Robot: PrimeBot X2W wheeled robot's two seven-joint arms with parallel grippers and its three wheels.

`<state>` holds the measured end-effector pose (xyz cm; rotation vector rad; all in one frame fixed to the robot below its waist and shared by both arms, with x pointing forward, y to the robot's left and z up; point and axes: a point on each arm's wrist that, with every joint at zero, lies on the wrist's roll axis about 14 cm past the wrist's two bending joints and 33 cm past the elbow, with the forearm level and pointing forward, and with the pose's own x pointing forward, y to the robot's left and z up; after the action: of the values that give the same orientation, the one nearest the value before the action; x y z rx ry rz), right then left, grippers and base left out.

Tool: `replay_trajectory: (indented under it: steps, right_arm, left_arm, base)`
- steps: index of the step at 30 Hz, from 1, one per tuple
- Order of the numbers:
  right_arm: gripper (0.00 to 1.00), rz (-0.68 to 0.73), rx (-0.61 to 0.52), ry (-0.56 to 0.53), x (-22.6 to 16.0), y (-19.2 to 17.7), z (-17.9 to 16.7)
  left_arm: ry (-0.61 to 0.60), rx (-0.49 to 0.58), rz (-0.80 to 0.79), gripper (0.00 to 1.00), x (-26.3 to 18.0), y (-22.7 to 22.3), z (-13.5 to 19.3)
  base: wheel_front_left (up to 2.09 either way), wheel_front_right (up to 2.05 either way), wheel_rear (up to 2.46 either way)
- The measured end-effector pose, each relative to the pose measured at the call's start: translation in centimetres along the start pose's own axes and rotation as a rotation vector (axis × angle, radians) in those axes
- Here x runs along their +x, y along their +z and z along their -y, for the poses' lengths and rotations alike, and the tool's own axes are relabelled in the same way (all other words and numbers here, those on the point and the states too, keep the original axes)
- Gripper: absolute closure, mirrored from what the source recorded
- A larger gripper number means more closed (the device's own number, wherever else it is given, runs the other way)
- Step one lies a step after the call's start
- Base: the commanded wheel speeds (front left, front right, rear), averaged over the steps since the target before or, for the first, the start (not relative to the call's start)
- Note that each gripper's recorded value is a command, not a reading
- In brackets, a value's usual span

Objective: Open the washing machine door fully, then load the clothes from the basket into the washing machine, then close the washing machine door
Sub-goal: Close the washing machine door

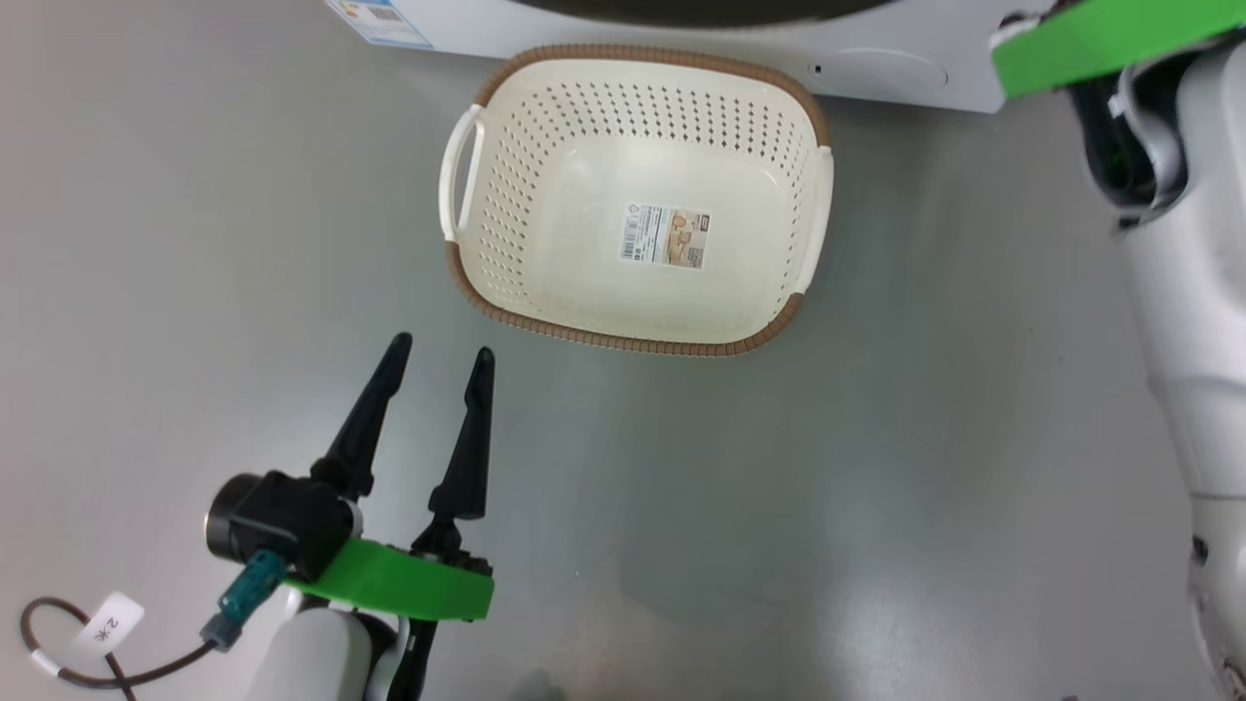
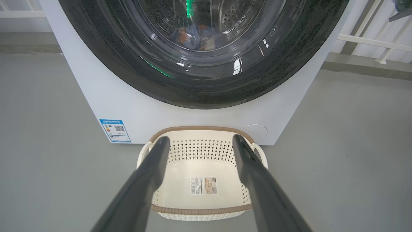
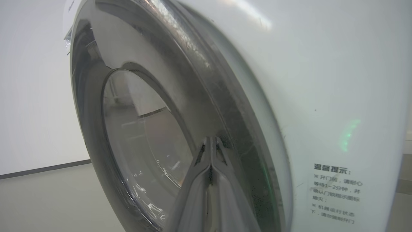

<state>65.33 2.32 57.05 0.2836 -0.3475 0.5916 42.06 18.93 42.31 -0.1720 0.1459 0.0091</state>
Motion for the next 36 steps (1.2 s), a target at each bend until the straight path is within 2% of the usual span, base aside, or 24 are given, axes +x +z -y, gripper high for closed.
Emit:
replay_trajectory:
  steps: [4,11,18,31,33,35,36]
  right_arm:
    - [1.00,0.009,-0.003,-0.023,0.7,0.1,1.2]
    - [1.00,0.009,-0.002,-0.024,0.6,0.3,1.5]
    - [1.00,0.020,-0.004,0.015,0.4,2.0,0.3]
    - [1.00,-0.053,0.023,0.007,-5.7,2.6,-1.5]
    - [0.56,-0.065,0.024,-0.009,-6.9,2.7,-1.5]
    - [0.00,-0.078,0.007,-0.039,-8.8,3.3,-1.3]
    - [0.00,-0.080,0.001,-0.051,-9.4,3.6,-1.1]
  left_arm:
    - [-0.019,0.002,0.000,0.00,0.8,-0.1,0.5]
    - [-0.034,-0.003,-0.004,0.00,1.3,-0.5,1.1]
    - [-0.036,-0.002,0.021,0.00,1.4,0.4,1.2]
    - [-0.021,0.023,0.095,0.00,0.6,3.1,0.7]
    - [-0.025,0.024,0.102,0.00,0.3,3.3,0.8]
    - [-0.025,0.025,0.117,0.00,-0.1,3.8,0.9]
    - [-0.030,0.026,0.122,0.00,-0.2,4.0,0.9]
  base:
    - [0.00,0.00,0.00]
    - [0.00,0.00,0.00]
    - [0.00,0.00,0.00]
    - [0.00,0.00,0.00]
    - [0.00,0.00,0.00]
    - [0.00,0.00,0.00]
    - [0.00,0.00,0.00]
